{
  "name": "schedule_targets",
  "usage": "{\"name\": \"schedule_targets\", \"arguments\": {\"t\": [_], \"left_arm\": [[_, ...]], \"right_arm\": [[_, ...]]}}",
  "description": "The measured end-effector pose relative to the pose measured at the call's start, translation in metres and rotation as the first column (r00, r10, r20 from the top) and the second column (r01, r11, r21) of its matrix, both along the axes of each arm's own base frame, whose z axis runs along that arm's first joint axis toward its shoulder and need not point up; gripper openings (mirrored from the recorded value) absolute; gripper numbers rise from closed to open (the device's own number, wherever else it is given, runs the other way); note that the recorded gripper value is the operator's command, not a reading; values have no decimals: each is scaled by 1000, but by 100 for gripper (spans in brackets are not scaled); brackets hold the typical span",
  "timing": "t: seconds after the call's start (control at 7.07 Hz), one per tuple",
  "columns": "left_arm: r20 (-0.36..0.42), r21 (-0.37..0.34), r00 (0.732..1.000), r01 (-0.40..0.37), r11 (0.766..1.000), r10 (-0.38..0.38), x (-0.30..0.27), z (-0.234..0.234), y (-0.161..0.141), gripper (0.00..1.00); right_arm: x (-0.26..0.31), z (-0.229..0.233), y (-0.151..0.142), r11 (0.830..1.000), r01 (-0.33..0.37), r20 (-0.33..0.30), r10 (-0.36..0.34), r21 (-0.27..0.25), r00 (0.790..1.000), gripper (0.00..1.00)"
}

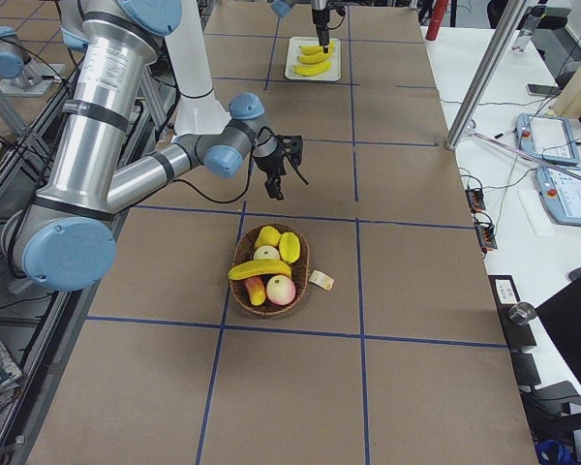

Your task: Transfer all bananas from basket to plate

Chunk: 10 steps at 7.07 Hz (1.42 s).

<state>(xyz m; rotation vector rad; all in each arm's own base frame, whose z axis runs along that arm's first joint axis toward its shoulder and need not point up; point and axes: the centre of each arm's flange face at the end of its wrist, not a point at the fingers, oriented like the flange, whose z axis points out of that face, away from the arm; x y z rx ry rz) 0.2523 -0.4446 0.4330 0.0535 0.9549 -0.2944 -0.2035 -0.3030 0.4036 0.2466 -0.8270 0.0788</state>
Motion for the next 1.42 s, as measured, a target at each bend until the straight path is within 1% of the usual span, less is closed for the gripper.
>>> {"name": "schedule_targets", "arguments": {"t": [0.14, 0.28, 0.42, 0.57, 0.99, 1.42], "left_arm": [[-4, 4, 1000, -1, 1000, 1, 2, -3, -1, 99], [-11, 2, 1000, 4, 1000, -4, 4, -8, -3, 99], [-21, -6, 1000, 14, 1000, -15, 6, -13, -4, 99], [-31, -12, 999, 22, 1000, -22, 8, -19, -6, 99], [-48, -22, 998, 28, 999, -29, 15, -28, -6, 99], [-52, -18, 998, 25, 1000, -26, 20, -31, -7, 99]], "right_arm": [[20, 28, 3, 999, 44, -6, -44, 24, 999, 100], [37, 75, 9, 996, 72, 0, -72, 44, 997, 100], [54, 119, 20, 995, 83, 7, -84, 54, 996, 100], [68, 146, 30, 995, 85, 10, -86, 55, 996, 100], [79, 182, 39, 996, 86, -13, -85, 19, 996, 100], [84, 205, 48, 995, 101, -41, -102, -25, 994, 99]]}}
